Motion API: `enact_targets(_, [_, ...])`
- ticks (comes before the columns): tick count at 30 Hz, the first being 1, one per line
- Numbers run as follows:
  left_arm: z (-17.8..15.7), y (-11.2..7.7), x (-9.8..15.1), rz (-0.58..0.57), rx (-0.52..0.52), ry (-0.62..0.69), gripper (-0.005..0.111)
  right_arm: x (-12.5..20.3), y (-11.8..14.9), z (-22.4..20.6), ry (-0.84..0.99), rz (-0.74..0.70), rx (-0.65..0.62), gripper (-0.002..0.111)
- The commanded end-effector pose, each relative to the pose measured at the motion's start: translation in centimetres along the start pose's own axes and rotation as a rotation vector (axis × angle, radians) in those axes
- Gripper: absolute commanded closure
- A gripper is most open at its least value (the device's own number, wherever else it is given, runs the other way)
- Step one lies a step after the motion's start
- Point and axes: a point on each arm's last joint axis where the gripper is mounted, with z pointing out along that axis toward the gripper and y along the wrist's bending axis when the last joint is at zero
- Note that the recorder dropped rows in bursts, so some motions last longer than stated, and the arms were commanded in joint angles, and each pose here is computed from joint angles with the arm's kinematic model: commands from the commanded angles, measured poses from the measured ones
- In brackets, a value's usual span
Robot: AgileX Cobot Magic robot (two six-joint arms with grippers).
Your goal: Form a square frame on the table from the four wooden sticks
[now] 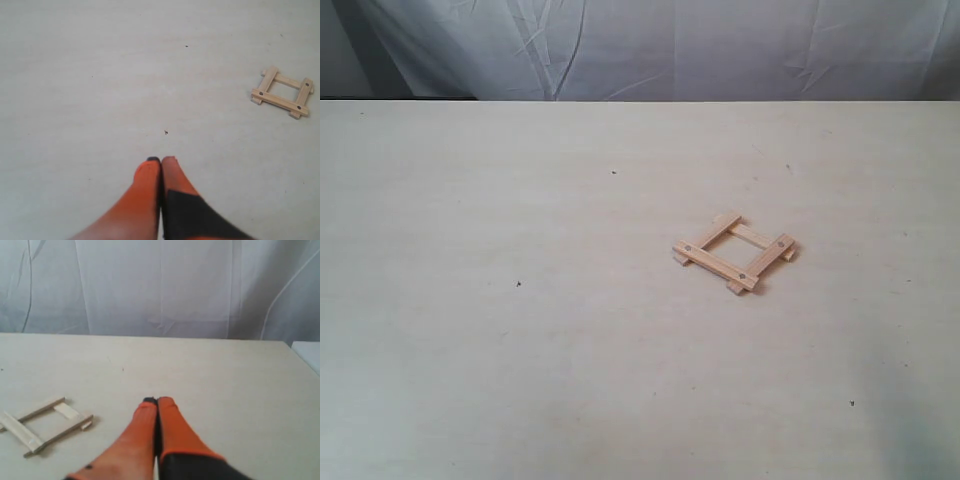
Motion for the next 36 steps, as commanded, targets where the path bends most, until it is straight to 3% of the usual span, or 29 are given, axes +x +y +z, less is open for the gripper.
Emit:
enact_targets(1, [0.0,0.1,0.1,0.003,-0.009,-0.007,0.107,2.6,0.0,0.7,0.069,-0.005,0.007,0.109])
enact_targets(9, [0.0,0.1,0.1,0.005,-0.011,-0.007,0.107,3.4,0.3,0.9,0.095,0.075,-0.019,0.109])
enact_targets(28, [0.0,0.1,0.1,0.005,-0.011,-0.007,0.107,3.5,0.3,0.9,0.099,0.073,-0.018,0.109])
enact_targets(29, [0.0,0.4,0.1,0.058,-0.04,-0.009,0.107,3.5,0.3,0.9,0.099,0.073,-0.018,0.109])
enact_targets(32, [-0.4,0.9,0.2,0.105,-0.097,-0.115,0.107,3.5,0.3,0.9,0.099,0.073,-0.018,0.109])
enact_targets(33, [-0.5,1.2,0.8,0.102,-0.119,-0.21,0.107,3.5,0.3,0.9,0.099,0.073,-0.018,0.109])
enact_targets(36, [-0.7,1.7,3.5,0.1,-0.165,-0.328,0.107,3.5,0.3,0.9,0.099,0.073,-0.018,0.109])
